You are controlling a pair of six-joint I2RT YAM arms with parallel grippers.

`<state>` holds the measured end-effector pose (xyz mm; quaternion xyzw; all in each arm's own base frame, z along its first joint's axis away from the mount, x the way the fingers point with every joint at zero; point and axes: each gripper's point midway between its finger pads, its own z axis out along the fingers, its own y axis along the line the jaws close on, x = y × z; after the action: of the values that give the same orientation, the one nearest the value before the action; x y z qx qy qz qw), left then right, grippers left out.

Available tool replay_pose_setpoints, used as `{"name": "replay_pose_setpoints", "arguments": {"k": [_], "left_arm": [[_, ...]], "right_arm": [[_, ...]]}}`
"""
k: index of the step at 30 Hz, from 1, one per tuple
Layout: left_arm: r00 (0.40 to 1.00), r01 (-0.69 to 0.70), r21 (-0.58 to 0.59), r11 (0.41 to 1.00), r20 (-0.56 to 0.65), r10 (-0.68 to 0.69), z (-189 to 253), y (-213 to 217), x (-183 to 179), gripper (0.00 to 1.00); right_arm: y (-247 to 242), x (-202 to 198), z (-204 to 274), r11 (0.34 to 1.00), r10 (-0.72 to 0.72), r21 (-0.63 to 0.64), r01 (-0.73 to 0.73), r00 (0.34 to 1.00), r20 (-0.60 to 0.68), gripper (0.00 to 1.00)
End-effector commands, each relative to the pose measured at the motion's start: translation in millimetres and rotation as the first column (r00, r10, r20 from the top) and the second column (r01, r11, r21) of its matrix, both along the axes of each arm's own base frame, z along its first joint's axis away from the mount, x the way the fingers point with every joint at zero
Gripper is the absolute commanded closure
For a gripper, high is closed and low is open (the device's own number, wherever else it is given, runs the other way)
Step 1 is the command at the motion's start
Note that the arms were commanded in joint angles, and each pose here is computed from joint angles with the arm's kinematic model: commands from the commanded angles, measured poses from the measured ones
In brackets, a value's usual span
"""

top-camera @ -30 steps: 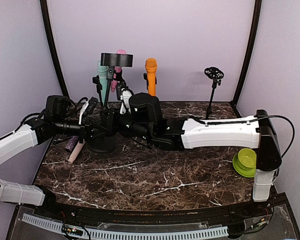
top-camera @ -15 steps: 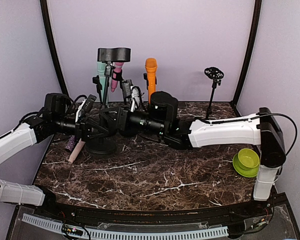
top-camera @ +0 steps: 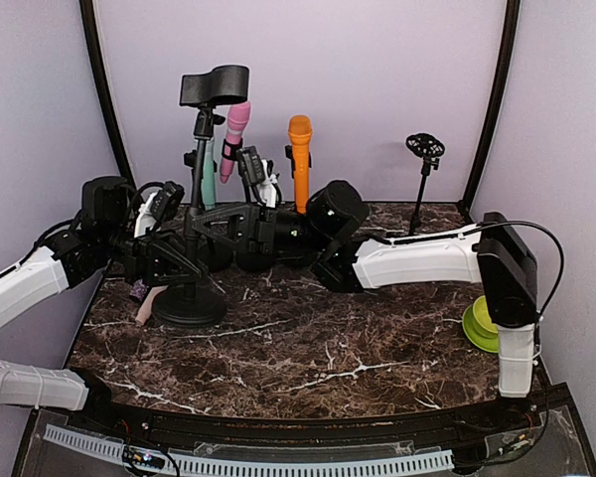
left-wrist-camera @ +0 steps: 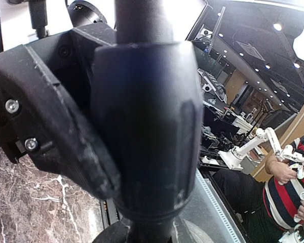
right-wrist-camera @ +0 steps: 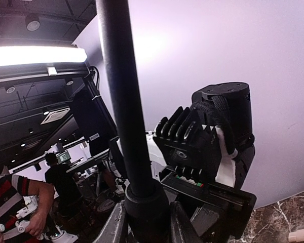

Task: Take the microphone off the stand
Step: Unscrew the knob on the stand of the microphone stand.

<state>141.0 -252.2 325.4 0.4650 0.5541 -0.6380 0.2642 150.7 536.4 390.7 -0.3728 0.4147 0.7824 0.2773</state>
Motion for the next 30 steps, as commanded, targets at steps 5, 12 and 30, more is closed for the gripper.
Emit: {"name": "replay_pose_setpoints", "arguments": {"k": [5,12,30], "left_arm": [[0.983,-0.125,-0.021,0.992,0.134,0.127,11,-1,25,1.00],[0.941,-0.253,0.002,0.967,0.231,0.246,6,-2,48,1.00],[0.949,-0.212,-0.017,0.977,0.236,0.210,8,-1,40,1.00]], "right_arm": [[1,7,5,0.971,-0.192,-0.127,0.203,0.977,0.090,0.44],[-7,61,-32,0.732,-0.592,-0.300,0.612,0.789,0.165,0.28],[18,60,-22,0.685,-0.666,-0.247,0.685,0.727,0.168,0.89]]}}
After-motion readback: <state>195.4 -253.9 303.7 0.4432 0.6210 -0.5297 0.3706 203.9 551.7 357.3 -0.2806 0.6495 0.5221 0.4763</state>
